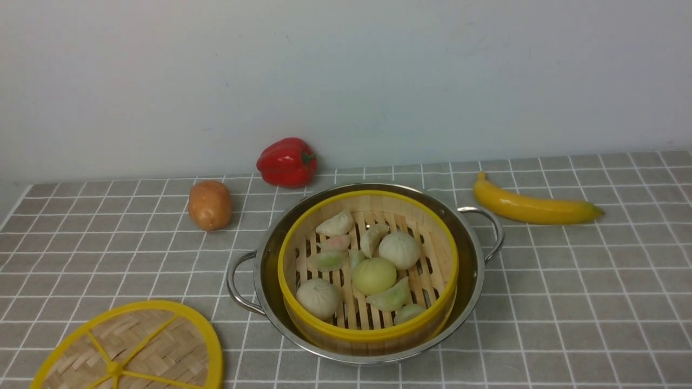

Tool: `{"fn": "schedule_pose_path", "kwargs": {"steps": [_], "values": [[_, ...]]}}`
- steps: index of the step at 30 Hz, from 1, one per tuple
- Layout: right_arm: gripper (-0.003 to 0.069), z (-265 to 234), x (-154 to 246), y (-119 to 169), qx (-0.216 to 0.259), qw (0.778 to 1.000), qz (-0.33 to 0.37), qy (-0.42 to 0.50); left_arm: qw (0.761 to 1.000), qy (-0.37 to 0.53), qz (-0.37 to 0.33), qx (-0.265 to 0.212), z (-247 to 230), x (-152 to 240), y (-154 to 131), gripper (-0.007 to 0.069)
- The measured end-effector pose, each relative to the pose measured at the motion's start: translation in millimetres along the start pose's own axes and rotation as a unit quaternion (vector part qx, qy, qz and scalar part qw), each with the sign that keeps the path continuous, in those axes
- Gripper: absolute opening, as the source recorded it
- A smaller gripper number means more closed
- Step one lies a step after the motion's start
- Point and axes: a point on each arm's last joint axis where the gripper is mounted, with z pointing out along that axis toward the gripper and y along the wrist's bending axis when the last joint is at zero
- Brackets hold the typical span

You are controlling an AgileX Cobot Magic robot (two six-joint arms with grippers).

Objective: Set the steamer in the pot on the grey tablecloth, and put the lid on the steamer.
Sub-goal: 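Grasp the bamboo steamer lid lying on the table by its centre knob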

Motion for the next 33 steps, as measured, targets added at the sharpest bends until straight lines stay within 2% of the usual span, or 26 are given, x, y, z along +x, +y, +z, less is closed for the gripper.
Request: {"fn": "schedule_pose_path", "kwargs": {"steps": [3, 7, 8, 9, 10, 11, 12, 16, 18, 22, 24, 26, 27, 29, 33], "values": [[0.0172, 0, 0, 0, 0.000, 1.000, 0.000, 0.000, 1.000, -0.001, -0.009, 0.002, 0, 0, 0, 0.0243], [0.0179, 0, 0, 0, 0.000, 1.000, 0.000, 0.000, 0.986, -0.033, -0.162, 0.035, 0, -7, -5, 0.0243], [0.0179, 0, 0, 0, 0.000, 1.000, 0.000, 0.000, 0.984, -0.038, -0.169, 0.036, 0, -8, -5, 0.0243], [0.0183, 0, 0, 0, 0.000, 1.000, 0.000, 0.000, 0.969, -0.059, -0.235, 0.048, -1, -12, -6, 0.0243], [0.0184, 0, 0, 0, 0.000, 1.000, 0.000, 0.000, 0.958, -0.079, -0.271, 0.052, -2, -16, -5, 0.0243], [0.0185, 0, 0, 0, 0.000, 1.000, 0.000, 0.000, 0.954, -0.081, -0.282, 0.054, -2, -17, -5, 0.0243], [0.0188, 0, 0, 0, 0.000, 1.000, 0.000, 0.000, 0.939, -0.100, -0.324, 0.058, -2, -20, -4, 0.0243], [0.0198, 0, 0, 0, 0.000, 1.000, 0.000, 0.000, 0.913, -0.127, -0.382, 0.063, -4, -26, -2, 0.0243], [0.0202, 0, 0, 0, 0.000, 1.000, 0.001, 0.000, 0.915, -0.125, -0.378, 0.069, -6, -30, -2, 0.0243], [0.0209, 0, 0, 0, 0.000, 1.000, 0.001, 0.000, 0.944, -0.124, -0.287, 0.107, -28, -69, -7, 0.0243], [0.0213, 0, 0, 0, 0.000, 1.000, 0.001, 0.000, 0.962, -0.087, -0.230, 0.122, -37, -85, -10, 0.0243], [0.0220, 0, 0, 0, 0.000, 1.000, 0.002, 0.000, 0.977, 0.009, -0.165, 0.137, -49, -108, -12, 0.0243], [0.0222, 0, 0, 0, 0.000, 1.000, 0.002, 0.000, 0.977, 0.062, -0.151, 0.135, -50, -115, -11, 0.0243], [0.0227, 0, 0, 0, 0.000, 1.000, 0.002, 0.000, 0.962, 0.221, -0.128, 0.100, -43, -127, -3, 0.0243], [0.0236, 0, 0, 0, 0.000, 1.000, 0.002, 0.000, 0.936, 0.343, -0.076, 0.022, -11, -143, 15, 0.0243]]}}
